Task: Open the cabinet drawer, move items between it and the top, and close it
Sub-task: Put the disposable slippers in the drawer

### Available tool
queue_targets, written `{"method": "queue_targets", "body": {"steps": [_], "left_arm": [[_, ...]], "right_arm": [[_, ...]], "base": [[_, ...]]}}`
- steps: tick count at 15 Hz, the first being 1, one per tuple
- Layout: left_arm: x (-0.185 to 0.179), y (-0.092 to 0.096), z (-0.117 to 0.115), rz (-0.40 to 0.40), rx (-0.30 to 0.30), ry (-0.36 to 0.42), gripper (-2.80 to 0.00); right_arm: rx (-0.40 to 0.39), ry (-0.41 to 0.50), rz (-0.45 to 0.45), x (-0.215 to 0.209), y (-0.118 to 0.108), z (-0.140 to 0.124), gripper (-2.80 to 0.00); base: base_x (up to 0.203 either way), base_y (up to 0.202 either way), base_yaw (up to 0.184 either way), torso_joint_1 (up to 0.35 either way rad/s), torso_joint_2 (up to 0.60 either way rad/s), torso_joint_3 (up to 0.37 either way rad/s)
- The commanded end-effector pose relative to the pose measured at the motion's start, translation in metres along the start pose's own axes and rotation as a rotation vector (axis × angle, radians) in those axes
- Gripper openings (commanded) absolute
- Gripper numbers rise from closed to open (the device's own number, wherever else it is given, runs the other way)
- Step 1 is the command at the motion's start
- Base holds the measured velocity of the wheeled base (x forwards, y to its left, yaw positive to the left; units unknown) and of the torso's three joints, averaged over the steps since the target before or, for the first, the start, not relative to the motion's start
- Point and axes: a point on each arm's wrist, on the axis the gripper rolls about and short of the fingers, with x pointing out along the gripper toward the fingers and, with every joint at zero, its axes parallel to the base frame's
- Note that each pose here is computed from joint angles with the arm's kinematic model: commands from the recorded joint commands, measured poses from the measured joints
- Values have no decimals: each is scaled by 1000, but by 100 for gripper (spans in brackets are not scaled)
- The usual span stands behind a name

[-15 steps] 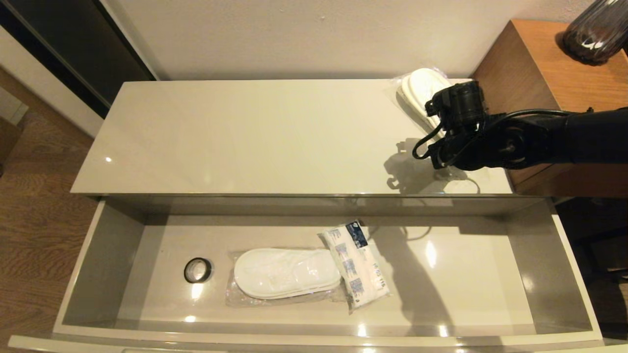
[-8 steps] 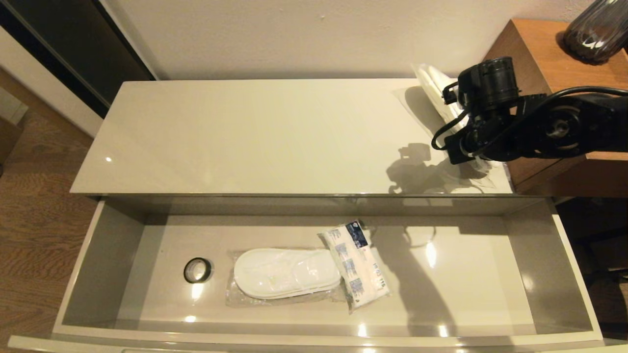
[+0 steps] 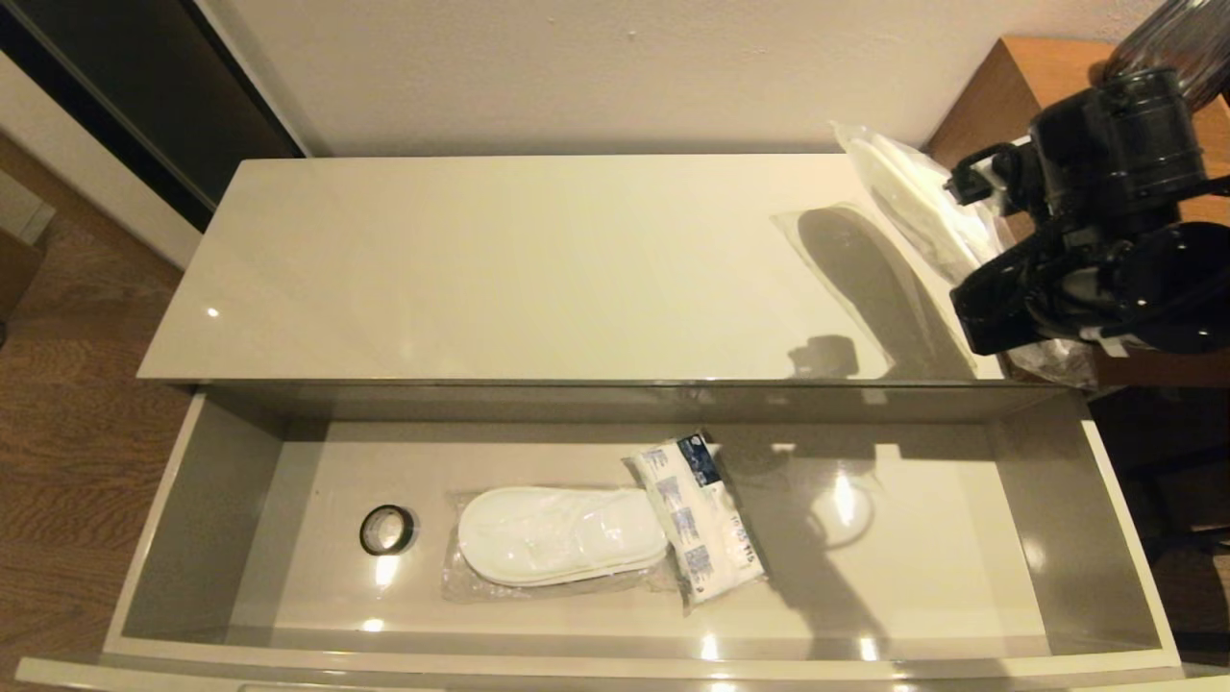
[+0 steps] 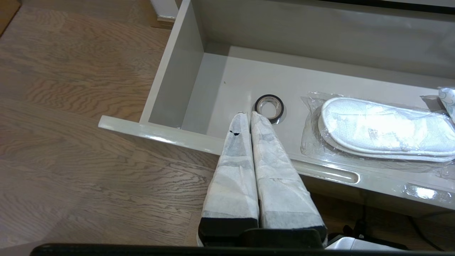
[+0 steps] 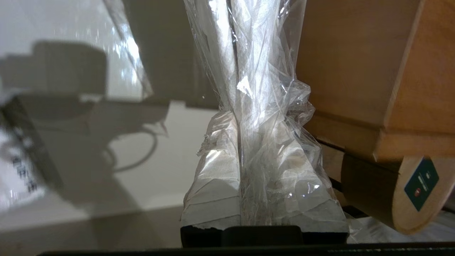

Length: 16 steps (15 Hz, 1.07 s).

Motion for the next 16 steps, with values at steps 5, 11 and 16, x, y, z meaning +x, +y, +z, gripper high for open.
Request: {"method": "queue_targets", "body": {"steps": [5, 11, 16], "left_arm": [[-3, 0, -1, -1, -1, -37, -280], [-3, 0, -2, -1, -1, -37, -280], [-3, 0, -2, -1, -1, -36, -280]], "right_arm": [[-123, 64, 146, -73, -46, -79, -280], [-177, 200, 213, -70, -35, -158, -280], [-57, 284, 288, -66, -26, -182, -280]], "base": [[0, 0, 0, 0, 0, 0], [0, 0, 0, 0, 0, 0], [0, 0, 0, 0, 0, 0]]}}
